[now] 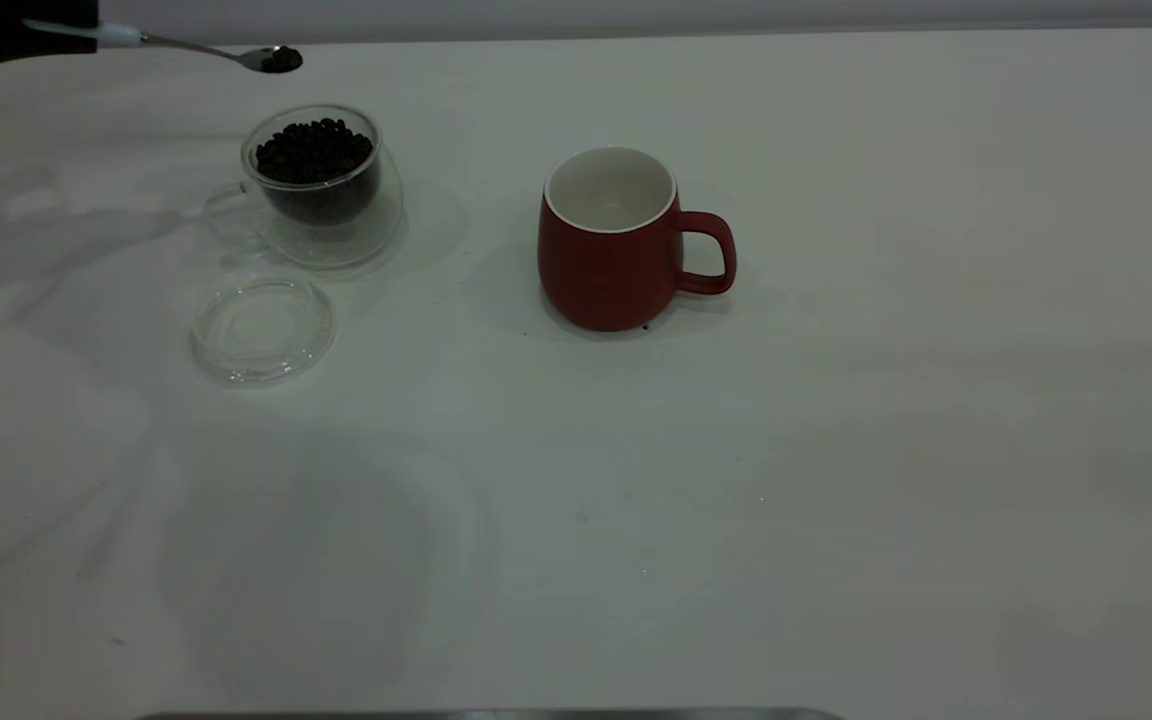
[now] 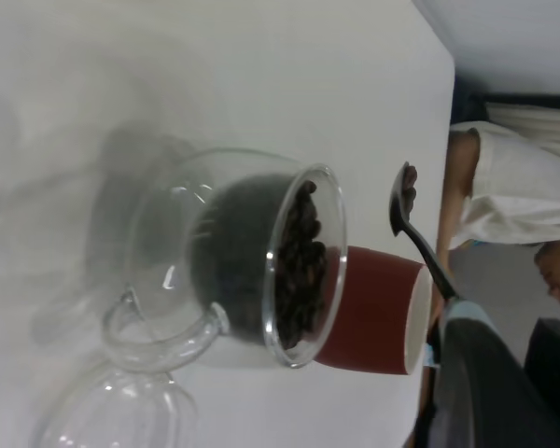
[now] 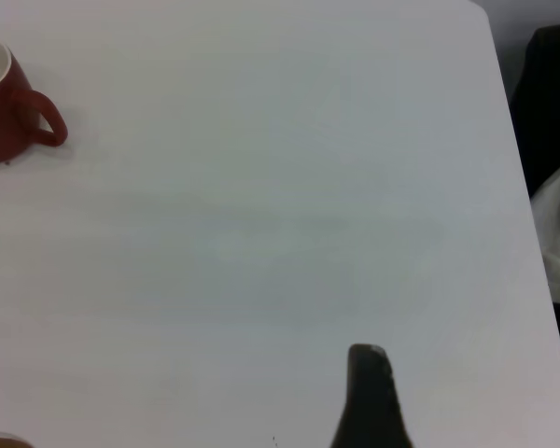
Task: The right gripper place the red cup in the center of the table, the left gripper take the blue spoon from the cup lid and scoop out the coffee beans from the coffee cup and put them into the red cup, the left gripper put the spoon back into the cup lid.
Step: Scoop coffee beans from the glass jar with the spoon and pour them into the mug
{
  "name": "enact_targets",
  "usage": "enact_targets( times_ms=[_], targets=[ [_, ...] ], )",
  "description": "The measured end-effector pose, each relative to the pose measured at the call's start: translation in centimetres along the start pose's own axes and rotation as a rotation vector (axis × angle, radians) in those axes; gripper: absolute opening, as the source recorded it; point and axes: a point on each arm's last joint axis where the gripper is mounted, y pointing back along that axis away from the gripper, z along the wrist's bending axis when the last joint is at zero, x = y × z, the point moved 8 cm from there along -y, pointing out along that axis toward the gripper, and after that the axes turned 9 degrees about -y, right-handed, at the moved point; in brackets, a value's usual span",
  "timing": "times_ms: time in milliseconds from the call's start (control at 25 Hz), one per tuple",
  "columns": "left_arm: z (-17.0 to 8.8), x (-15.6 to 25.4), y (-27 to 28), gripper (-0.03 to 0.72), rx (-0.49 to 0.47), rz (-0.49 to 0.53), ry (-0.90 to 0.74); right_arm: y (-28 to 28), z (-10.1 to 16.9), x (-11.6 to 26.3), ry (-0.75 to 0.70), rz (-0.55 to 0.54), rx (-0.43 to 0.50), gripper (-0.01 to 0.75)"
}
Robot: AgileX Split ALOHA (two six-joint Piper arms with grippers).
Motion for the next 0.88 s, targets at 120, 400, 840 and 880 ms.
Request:
enact_targets(
  times_ms=[120, 400, 840, 880],
  targets=[
    [-0.7, 0.3, -1.2, 0.120, 0.008, 0.023, -0.001, 0.0, 0.0, 0.0, 0.000, 0.000, 0.000, 0.588],
    [-3.9, 1.1, -3.8, 0.120, 0.006, 0.104, -0.071, 0.0, 0.0, 0.0, -0.001, 0.000, 0.000, 0.588],
    [-8.5, 4.1, -10.2, 0.120, 0.050, 0.253, -0.159, 0.0, 0.0, 0.0, -0.001, 0.000, 0.000, 0.588],
    [-8.8, 4.5, -10.8, 0.120, 0.054, 0.268, -0.167, 0.0, 0.0, 0.0, -0.001, 0.000, 0.000, 0.588]
  ],
)
